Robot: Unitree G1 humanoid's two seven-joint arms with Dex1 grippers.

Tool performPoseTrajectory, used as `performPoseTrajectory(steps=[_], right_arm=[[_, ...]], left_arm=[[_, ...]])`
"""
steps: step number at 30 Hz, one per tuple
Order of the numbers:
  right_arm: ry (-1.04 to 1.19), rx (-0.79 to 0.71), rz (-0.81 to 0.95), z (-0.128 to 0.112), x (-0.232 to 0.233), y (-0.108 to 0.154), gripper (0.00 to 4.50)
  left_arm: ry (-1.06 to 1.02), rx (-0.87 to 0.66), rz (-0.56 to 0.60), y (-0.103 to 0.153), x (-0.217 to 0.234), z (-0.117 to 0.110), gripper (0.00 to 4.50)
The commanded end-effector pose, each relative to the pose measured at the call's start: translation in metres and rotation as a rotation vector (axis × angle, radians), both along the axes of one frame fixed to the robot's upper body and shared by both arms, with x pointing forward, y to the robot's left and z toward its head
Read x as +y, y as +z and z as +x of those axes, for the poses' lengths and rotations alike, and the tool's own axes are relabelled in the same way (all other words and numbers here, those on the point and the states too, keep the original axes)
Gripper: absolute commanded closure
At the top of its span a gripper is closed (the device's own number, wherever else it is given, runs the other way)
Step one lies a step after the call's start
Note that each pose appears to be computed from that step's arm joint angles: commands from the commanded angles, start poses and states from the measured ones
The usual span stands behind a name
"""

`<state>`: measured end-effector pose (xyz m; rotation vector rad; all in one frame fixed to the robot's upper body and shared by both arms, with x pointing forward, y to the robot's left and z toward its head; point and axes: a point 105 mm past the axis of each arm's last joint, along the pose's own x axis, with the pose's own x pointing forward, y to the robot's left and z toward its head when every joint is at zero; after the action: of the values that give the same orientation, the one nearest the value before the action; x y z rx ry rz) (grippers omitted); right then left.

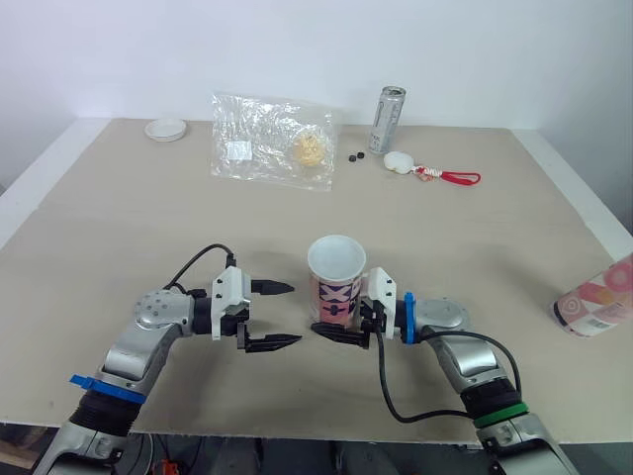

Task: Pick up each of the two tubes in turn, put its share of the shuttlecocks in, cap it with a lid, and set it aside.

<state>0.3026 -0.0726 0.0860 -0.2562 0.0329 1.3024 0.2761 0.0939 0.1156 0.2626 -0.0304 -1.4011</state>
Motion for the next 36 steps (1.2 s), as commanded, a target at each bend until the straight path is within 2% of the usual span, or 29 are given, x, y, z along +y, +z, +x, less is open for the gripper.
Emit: performPoseTrajectory(steps=[1,4,8,16,18,23,29,36], right_arm=[[0.010,-0.015,0.004,-0.001,0.005,0.000,0.08],[0.012,-0.012,0.006,-0.002,0.005,-0.002,0.08],[0.008,-0.013,0.001,-0.003,0.002,-0.004,1.09],[-0.020,-0.033,0.012,0.000,-0.001,0.001,1.09],[-0.066,-0.046,0.052,0.001,-0.007,0.009,1.09],[-0.315,-0.070,0.199,0.009,-0.036,0.033,1.09],[-0.818,-0.128,0.374,0.011,-0.103,0.049,1.09],[-1.259,-0.158,0.405,-0.005,-0.175,0.037,1.09]], left_arm=[[-0.011,-0.054,-0.014,0.008,-0.003,-0.002,0.00],[-0.007,-0.057,-0.012,0.007,-0.003,-0.001,0.00],[0.000,-0.061,-0.006,0.005,-0.002,0.000,0.00],[0.002,-0.073,0.007,0.003,0.001,0.004,0.00],[-0.003,-0.078,0.010,0.004,0.000,0.004,0.00],[-0.020,-0.086,0.003,0.012,-0.004,0.005,0.00],[-0.076,-0.065,-0.071,0.025,-0.010,-0.002,0.00],[-0.077,-0.069,-0.159,0.032,-0.016,-0.006,0.00]])
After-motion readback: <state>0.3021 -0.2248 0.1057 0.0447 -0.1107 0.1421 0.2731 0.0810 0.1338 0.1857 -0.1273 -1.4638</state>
